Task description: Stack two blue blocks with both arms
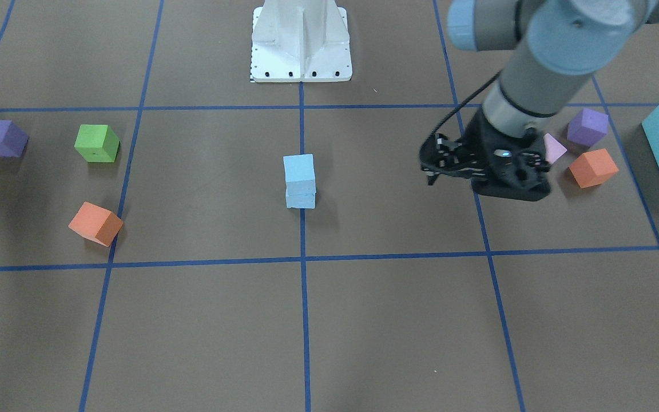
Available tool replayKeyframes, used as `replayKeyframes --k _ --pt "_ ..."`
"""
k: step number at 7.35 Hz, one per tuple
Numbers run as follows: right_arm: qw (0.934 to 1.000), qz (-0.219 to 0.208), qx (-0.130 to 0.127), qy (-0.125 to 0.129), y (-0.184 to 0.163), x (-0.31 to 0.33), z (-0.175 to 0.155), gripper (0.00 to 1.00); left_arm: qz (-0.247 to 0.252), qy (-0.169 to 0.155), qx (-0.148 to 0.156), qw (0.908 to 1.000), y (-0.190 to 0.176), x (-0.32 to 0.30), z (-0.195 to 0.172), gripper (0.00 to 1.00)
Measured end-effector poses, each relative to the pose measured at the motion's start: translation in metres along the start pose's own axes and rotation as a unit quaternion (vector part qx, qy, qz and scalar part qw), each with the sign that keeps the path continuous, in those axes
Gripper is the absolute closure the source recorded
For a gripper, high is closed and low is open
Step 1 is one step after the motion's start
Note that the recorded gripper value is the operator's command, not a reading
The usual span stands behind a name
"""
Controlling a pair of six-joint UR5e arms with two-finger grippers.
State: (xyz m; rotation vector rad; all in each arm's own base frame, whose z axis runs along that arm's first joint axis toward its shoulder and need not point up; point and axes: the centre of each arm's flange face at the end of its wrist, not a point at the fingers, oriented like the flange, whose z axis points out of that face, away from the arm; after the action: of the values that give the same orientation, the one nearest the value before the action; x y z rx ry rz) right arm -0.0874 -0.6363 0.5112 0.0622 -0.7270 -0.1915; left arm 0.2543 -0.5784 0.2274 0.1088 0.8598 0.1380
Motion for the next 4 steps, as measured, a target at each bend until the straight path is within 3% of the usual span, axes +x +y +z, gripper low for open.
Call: replayKeyframes --k 2,4 --pt "1.0 0.003 -0.004 -0.005 0.008 0.004 0.005 0.0 0.034 -0.02 0.007 0.9992 0.026 -0.155 -0.031 0.02" --pt "0.9999 0.005 -0.004 -0.01 0.016 0.005 0.005 0.0 0.042 -0.037 0.01 0.9984 0.081 -0.285 -0.046 0.02"
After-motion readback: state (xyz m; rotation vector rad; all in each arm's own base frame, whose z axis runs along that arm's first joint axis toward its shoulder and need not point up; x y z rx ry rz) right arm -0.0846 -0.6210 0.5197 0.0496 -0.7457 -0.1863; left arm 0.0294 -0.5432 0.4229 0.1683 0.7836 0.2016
